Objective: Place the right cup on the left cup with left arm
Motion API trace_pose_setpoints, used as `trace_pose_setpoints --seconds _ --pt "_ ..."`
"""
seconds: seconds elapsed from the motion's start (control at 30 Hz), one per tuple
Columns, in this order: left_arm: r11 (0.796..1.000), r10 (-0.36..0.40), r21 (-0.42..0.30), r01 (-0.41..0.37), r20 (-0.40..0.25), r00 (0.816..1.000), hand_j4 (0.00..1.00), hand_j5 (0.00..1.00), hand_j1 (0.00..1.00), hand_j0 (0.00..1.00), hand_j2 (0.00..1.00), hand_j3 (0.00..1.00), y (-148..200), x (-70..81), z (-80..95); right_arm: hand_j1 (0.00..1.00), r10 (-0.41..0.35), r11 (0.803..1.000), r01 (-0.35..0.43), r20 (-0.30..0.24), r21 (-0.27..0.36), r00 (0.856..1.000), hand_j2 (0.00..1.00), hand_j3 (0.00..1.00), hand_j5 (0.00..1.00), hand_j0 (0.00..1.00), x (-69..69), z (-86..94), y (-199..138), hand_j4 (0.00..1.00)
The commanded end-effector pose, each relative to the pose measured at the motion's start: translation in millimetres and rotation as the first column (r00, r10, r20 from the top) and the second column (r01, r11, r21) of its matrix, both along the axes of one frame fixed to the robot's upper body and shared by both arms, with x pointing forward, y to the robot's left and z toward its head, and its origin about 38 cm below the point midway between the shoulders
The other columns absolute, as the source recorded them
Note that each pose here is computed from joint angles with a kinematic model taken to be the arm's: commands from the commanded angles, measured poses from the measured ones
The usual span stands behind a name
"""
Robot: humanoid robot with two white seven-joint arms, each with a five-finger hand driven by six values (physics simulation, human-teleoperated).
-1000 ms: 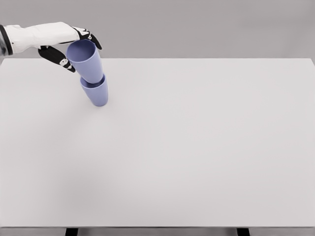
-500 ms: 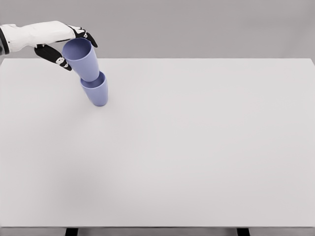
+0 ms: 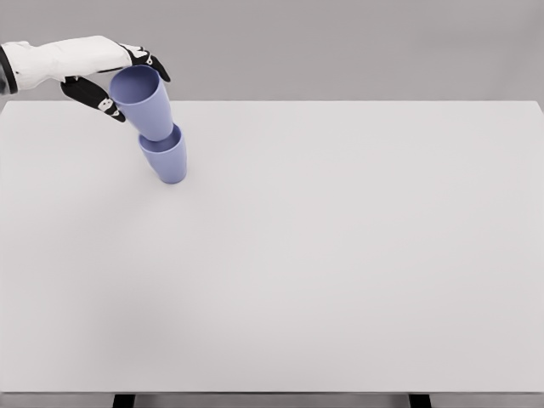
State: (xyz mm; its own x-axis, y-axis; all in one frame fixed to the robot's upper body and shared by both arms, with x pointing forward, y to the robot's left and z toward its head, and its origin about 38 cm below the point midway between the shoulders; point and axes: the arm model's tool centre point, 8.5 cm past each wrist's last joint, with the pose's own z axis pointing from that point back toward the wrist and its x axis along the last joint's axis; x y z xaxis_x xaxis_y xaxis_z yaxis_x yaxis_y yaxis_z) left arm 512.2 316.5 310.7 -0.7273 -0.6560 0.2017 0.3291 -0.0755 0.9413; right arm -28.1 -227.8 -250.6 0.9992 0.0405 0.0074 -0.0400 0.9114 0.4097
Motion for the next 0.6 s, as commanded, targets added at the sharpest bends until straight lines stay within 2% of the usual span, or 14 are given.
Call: trace_pose_setpoints --seconds 0.0,0.27,0.57 --pt "1.000 0.001 -0.010 -0.001 0.002 1.000 0.60 0.60 0.60 0.60 0.60 0.60 -0.5 0.1 1.9 1.00 0.001 1.000 -0.001 0.000 0.001 1.000 1.00 1.00 1.00 1.00 -0.1 0.0 0.1 1.00" --pt "1.000 0.002 -0.013 -0.002 0.004 1.000 0.74 0.74 0.74 0.74 0.74 0.74 0.3 -0.6 1.9 1.00 0.001 1.000 -0.001 0.000 0.001 1.000 1.00 1.00 1.00 1.00 -0.1 0.0 0.1 1.00" --pt "1.000 -0.001 -0.013 0.001 0.008 1.000 0.83 0.83 0.83 0.83 0.83 0.83 0.3 -1.8 2.7 1.00 0.001 1.000 -0.001 0.000 0.001 1.000 1.00 1.00 1.00 1.00 -0.1 0.0 0.1 1.00"
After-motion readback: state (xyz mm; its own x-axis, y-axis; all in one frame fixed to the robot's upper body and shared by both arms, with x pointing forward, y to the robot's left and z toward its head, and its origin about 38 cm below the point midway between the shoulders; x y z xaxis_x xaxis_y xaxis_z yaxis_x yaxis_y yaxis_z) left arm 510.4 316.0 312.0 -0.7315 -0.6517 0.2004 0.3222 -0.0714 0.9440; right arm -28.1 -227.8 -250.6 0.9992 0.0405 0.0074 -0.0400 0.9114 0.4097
